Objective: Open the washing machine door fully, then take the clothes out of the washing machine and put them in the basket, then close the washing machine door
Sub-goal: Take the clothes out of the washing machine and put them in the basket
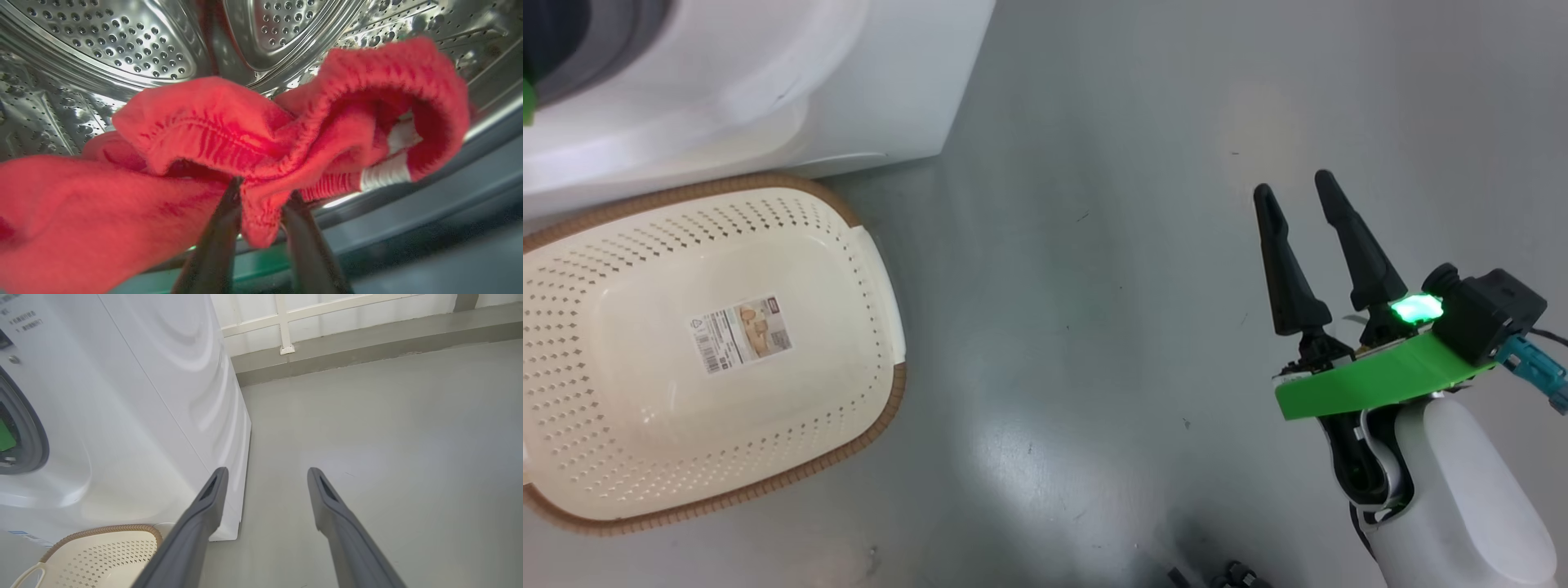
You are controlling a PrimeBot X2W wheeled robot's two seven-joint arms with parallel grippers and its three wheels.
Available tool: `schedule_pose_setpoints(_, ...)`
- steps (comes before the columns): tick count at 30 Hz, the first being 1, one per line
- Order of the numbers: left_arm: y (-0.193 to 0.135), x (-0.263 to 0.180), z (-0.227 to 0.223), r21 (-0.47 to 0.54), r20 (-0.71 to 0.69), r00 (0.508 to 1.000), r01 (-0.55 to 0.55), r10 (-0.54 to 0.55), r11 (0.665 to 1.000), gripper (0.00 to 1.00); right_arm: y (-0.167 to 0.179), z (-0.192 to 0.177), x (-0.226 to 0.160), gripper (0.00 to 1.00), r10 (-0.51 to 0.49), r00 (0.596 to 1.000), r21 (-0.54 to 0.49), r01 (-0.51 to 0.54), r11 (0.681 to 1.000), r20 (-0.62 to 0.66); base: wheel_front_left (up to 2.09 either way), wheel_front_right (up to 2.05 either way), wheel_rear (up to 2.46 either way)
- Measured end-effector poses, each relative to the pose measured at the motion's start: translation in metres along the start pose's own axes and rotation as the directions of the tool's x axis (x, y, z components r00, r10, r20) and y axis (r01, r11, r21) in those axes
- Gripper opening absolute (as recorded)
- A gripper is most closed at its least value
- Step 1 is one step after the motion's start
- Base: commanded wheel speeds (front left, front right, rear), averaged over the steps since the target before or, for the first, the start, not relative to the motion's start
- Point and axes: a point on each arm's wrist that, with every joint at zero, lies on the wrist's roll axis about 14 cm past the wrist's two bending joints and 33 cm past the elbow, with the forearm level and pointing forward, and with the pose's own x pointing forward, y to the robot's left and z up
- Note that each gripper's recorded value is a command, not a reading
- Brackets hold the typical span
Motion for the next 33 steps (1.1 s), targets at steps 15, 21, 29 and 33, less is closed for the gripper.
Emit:
schedule_pose_setpoints(15, 0.002, -0.016, 0.039, -0.056, 0.13, 0.991, 0.004, 0.003, 0.998, 0.0, 0.013, 0.012, 0.004, 1.0, 0.037, 0.999, 0.01, -0.037, 0.999, 0.033, 0.0, 0.0, 0.0)
schedule_pose_setpoints(21, 0.01, -0.045, 0.057, -0.094, 0.223, 0.974, -0.017, 0.037, 0.995, 0.0, 0.019, 0.025, 0.002, 1.0, 0.06, 0.996, 0.008, -0.061, 0.998, 0.065, 0.0, 0.0, 0.0)
schedule_pose_setpoints(29, 0.012, -0.093, 0.068, -0.152, 0.299, 0.95, -0.047, 0.091, 0.987, 0.0, 0.025, 0.039, -0.008, 1.0, 0.08, 0.993, 0.006, -0.081, 0.997, 0.091, 0.0, 0.0, 0.0)
schedule_pose_setpoints(33, 0.016, -0.119, 0.072, -0.162, 0.325, 0.938, -0.071, 0.121, 0.984, 0.0, 0.029, 0.043, -0.017, 1.0, 0.091, 0.991, 0.009, -0.092, 0.996, 0.098, 0.0, 0.0, 0.0)
